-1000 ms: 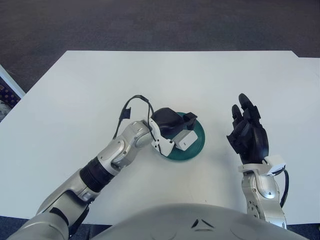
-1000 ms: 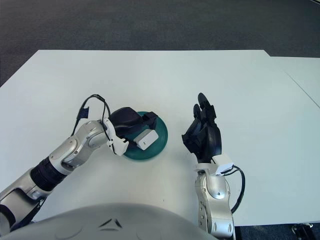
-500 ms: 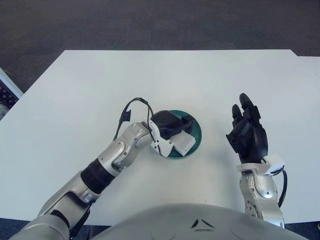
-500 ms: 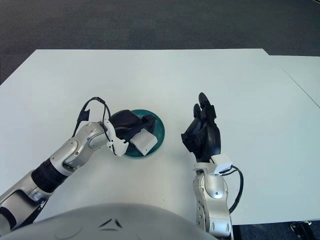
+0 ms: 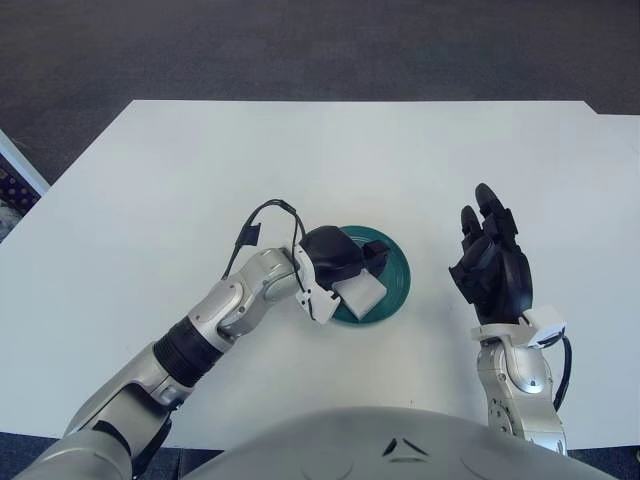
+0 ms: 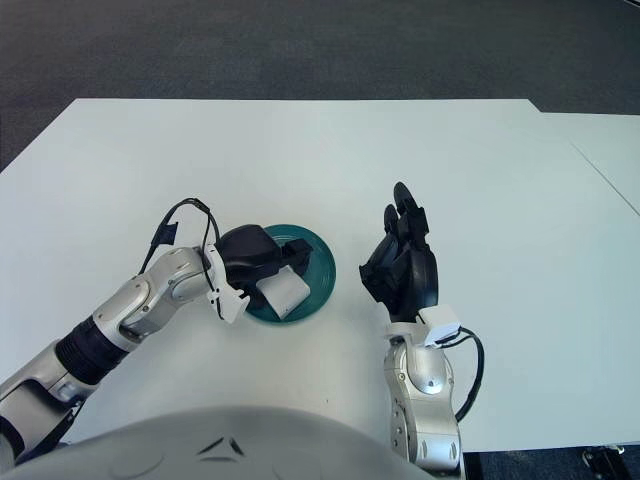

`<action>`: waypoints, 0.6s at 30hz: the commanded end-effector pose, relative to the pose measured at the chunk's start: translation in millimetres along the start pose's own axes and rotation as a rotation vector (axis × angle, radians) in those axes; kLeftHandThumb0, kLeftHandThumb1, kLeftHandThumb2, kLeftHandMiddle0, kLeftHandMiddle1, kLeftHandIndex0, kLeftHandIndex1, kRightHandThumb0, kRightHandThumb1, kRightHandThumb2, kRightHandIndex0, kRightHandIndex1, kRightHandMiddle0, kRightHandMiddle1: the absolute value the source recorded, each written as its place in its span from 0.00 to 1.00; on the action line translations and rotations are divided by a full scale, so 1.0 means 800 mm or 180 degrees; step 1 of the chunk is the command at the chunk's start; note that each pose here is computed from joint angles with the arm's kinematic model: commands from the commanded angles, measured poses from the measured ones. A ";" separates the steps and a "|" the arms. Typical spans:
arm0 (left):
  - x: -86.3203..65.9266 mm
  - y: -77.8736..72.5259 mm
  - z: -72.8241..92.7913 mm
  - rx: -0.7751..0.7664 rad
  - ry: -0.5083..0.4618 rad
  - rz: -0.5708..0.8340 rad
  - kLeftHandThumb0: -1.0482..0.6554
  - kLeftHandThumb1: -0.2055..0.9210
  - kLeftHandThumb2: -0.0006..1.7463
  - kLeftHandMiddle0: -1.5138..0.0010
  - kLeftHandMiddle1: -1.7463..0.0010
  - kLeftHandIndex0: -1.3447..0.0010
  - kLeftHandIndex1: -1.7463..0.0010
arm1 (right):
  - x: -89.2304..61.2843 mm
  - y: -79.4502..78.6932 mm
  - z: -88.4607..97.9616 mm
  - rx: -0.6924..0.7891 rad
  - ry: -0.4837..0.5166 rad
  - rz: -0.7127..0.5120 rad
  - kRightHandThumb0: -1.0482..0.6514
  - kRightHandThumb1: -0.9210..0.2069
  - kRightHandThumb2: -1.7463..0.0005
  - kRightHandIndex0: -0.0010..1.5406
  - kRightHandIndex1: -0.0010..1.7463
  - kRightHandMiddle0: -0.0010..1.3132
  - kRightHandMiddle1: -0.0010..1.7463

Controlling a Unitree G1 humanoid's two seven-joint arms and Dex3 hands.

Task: Put the charger into the plate.

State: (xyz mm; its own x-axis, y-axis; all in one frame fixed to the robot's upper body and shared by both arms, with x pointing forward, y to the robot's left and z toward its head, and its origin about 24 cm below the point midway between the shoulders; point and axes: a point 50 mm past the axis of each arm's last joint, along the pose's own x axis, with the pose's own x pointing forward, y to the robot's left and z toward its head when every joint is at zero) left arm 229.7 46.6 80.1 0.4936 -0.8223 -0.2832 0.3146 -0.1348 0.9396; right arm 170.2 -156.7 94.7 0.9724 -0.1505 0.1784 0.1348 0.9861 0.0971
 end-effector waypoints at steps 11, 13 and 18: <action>0.001 -0.004 -0.007 -0.0146 0.0217 0.0061 0.35 0.56 0.67 0.27 0.00 0.61 0.00 | 0.003 0.000 -0.007 0.0157 -0.0002 -0.0036 0.01 0.00 0.41 0.05 0.00 0.00 0.14; 0.002 -0.003 -0.007 -0.0187 0.0226 0.0143 0.35 0.55 0.68 0.28 0.00 0.60 0.00 | 0.004 0.000 -0.006 0.0129 0.0001 -0.0031 0.02 0.00 0.41 0.05 0.00 0.00 0.15; 0.002 0.003 -0.005 -0.0161 0.0223 0.0346 0.35 0.55 0.68 0.31 0.00 0.60 0.00 | 0.005 -0.002 -0.003 0.0038 0.0000 -0.0019 0.02 0.00 0.41 0.05 0.00 0.00 0.15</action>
State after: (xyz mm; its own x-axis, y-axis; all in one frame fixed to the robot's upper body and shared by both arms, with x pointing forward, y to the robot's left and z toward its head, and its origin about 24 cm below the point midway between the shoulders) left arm 232.4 44.9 79.0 0.5534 -0.8005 -0.2300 0.3235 -0.0479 0.9450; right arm 173.4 -156.7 89.7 0.9736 -0.1543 0.1682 0.1333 0.9826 0.1295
